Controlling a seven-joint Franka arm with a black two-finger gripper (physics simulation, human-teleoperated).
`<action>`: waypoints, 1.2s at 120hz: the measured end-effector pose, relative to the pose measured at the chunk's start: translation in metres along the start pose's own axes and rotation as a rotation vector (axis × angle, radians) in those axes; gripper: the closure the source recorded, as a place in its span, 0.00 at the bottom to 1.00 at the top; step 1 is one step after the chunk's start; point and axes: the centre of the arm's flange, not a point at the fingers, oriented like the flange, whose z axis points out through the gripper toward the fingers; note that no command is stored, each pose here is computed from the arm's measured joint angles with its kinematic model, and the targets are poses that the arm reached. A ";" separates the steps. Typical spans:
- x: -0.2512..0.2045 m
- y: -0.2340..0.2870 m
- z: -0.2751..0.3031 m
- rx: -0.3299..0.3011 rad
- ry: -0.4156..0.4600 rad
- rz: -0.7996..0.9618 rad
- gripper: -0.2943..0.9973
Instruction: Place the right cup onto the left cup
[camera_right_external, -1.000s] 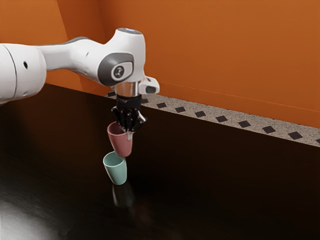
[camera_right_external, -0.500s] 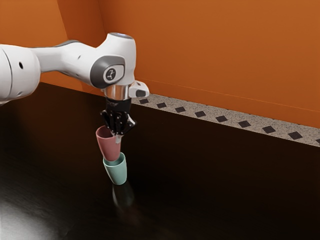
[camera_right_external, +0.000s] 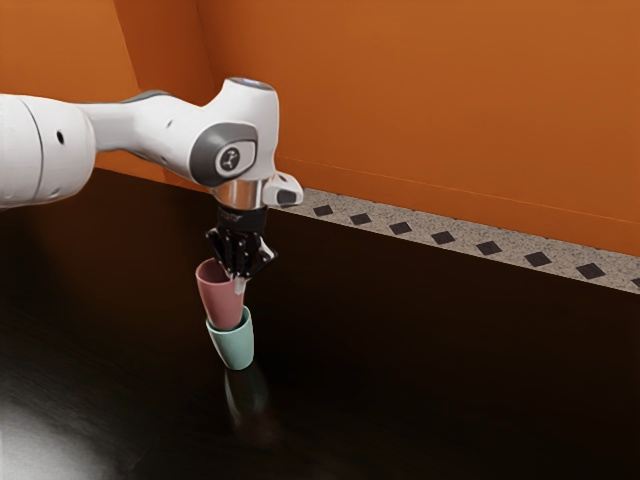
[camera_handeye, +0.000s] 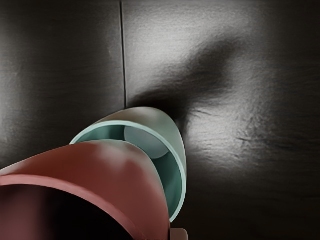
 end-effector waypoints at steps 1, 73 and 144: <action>0.000 0.000 0.000 0.000 0.000 0.000 0.84; 0.004 0.005 0.004 -0.016 0.000 -0.001 0.55; -0.043 0.014 -0.077 -0.048 0.099 0.049 0.30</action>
